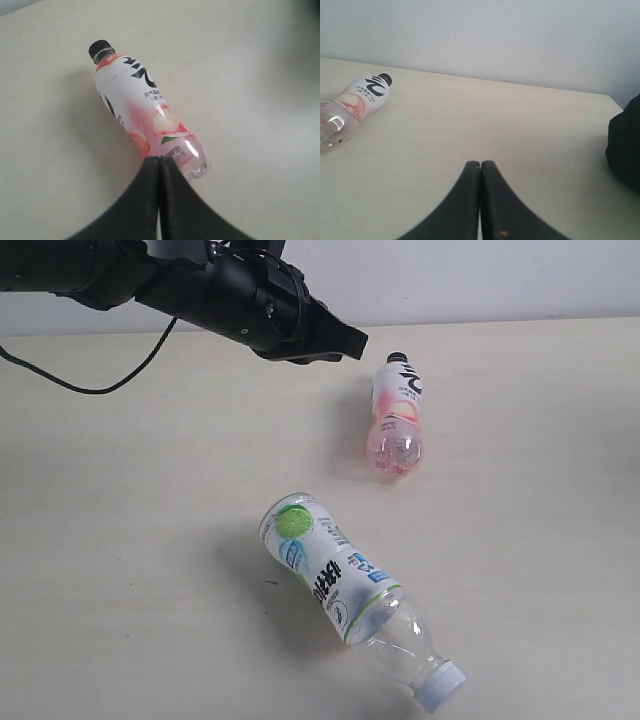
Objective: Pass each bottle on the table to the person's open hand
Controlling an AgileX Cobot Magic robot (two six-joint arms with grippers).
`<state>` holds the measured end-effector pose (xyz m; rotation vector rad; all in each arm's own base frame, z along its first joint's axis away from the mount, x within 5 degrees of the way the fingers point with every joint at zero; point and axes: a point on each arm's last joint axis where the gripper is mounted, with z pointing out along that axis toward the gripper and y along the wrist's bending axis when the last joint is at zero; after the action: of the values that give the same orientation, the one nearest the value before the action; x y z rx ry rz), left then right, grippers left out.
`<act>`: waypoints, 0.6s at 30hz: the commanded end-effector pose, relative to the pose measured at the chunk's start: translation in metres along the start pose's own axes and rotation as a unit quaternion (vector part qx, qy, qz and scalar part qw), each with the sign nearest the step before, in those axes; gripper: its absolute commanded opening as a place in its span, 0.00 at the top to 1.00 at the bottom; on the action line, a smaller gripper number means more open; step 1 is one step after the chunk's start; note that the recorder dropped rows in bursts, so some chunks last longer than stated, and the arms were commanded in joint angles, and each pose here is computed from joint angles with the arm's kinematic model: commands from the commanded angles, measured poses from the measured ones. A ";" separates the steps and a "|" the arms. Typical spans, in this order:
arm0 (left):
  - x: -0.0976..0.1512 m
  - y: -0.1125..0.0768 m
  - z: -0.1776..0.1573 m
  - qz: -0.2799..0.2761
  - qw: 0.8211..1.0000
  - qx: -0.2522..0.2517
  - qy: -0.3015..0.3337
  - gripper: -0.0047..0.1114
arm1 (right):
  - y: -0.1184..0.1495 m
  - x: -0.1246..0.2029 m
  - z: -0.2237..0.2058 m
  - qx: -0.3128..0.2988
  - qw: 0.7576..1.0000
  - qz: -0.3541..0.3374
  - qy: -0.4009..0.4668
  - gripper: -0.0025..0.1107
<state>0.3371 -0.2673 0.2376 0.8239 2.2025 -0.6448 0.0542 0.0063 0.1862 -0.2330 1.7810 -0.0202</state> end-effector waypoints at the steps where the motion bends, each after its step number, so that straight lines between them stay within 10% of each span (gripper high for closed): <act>1: 0.001 0.001 0.000 -0.003 1.000 -0.001 -0.001 0.96 | 0.000 0.001 0.000 0.000 1.000 0.000 -0.004 0.98; 18: 0.001 0.000 0.000 -0.003 1.000 0.001 0.000 0.96 | 0.000 0.000 0.000 0.001 1.000 0.000 -0.008 0.98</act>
<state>0.3371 -0.2673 0.2376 0.8239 2.2025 -0.6448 0.0542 0.0063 0.1862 -0.2330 1.7810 -0.0202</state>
